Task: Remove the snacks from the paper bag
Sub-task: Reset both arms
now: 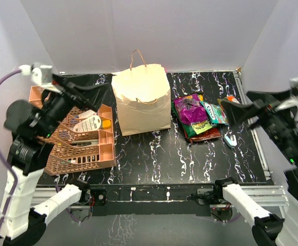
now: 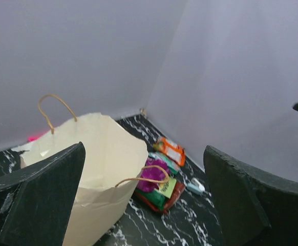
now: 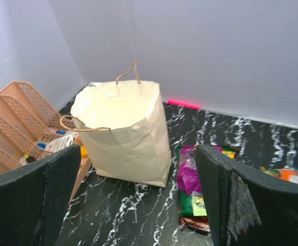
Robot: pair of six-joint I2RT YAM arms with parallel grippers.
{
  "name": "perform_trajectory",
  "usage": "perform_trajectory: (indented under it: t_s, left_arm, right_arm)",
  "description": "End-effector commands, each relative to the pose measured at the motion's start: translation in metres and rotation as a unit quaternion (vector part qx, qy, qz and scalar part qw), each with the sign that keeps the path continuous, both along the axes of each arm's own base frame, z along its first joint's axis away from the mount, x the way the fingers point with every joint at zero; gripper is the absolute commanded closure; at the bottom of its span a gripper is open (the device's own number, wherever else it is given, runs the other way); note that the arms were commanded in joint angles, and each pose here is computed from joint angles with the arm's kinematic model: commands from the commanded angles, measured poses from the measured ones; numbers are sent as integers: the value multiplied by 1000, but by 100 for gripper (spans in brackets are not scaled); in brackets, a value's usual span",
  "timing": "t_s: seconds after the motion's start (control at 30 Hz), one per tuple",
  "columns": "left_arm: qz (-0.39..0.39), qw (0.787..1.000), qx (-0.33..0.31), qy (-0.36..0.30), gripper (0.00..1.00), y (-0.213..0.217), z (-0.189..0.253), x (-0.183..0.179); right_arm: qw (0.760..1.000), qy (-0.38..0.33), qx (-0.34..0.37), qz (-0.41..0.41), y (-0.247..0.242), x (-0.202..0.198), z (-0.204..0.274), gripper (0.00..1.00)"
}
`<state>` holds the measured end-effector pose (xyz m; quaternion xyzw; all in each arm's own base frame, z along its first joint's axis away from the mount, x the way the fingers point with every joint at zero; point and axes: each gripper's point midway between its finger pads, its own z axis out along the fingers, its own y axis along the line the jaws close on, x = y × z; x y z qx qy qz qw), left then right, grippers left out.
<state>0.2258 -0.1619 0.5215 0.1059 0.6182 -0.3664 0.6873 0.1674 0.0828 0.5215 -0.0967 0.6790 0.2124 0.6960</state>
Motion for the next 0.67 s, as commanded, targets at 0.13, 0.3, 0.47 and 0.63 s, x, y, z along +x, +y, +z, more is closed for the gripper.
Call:
perform_trajectory:
  t_s: [0.13, 0.3, 0.47, 0.63]
  left_arm:
    - [124, 992, -10, -32, 2, 53, 14, -11]
    - [157, 987, 13, -2, 1, 64, 3, -7]
    - [172, 985, 27, -10, 2, 67, 2, 1]
    - [167, 985, 28, -11, 2, 59, -3, 13]
  right_arm:
    - [993, -12, -18, -112, -45, -12, 3, 2]
    - [995, -34, 21, -95, -33, 2, 8, 2]
    - [993, -31, 44, -104, -31, 17, 13, 2]
    - [991, 13, 27, -127, -36, 29, -3, 2]
